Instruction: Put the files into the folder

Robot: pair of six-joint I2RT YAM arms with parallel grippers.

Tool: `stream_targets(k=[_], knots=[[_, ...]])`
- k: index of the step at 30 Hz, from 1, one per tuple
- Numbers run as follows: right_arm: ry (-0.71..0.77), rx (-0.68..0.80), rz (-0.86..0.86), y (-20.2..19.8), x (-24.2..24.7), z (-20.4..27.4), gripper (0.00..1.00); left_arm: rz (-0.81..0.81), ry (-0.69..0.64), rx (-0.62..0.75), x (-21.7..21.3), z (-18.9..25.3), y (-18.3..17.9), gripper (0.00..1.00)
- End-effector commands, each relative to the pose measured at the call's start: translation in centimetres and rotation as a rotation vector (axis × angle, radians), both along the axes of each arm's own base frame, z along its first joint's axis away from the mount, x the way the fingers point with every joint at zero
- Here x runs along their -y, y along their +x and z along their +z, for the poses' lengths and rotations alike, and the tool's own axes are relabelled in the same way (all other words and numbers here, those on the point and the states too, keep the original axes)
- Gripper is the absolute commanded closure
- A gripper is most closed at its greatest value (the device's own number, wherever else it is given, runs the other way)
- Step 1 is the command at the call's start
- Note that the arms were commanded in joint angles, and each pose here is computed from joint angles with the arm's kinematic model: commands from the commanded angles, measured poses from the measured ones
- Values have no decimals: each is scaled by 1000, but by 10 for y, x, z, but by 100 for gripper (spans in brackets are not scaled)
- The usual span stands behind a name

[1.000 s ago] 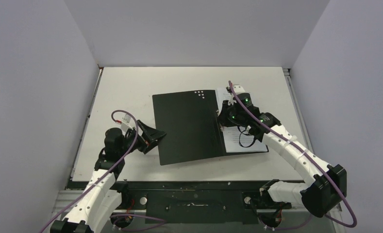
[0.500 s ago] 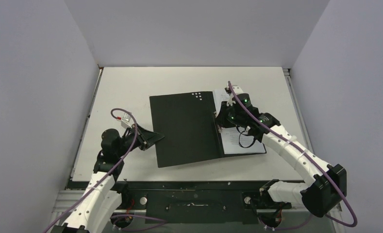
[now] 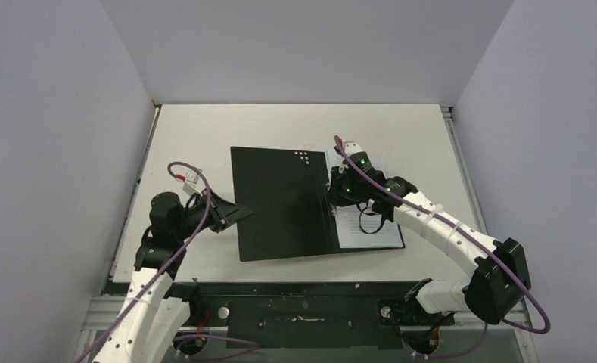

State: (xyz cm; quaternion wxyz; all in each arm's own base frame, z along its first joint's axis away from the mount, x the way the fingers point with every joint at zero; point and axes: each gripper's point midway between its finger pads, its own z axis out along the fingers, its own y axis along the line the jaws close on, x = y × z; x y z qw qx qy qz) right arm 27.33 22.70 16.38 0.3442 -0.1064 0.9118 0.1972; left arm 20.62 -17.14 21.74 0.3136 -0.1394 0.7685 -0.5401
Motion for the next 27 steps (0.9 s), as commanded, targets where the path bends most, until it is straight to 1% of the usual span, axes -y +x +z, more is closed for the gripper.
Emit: stream_targets(k=[1, 3, 8, 12, 17, 19, 21, 27], knots=[[77, 80, 21, 12, -30, 24, 86, 14, 127, 8, -11, 1, -3, 100], [57, 80, 15, 14, -29, 22, 82, 25, 169, -9, -15, -2, -4, 100], [29, 98, -1, 17, -22, 24, 55, 39, 270, -33, -26, -5, -7, 100], [-22, 113, -40, 21, -4, 20, 49, 38, 346, -60, -34, -8, -8, 100], [-40, 103, -90, 27, 16, 8, 34, 25, 422, -42, -41, 3, -10, 100], [-44, 99, -95, 27, 22, 1, 25, 26, 454, -34, -45, 7, -11, 100], [-41, 83, -110, 28, 29, -7, 22, 25, 486, -27, -49, 11, -12, 100], [23, -37, -73, 20, 40, -42, 17, 48, 590, -38, -64, 14, -12, 100]])
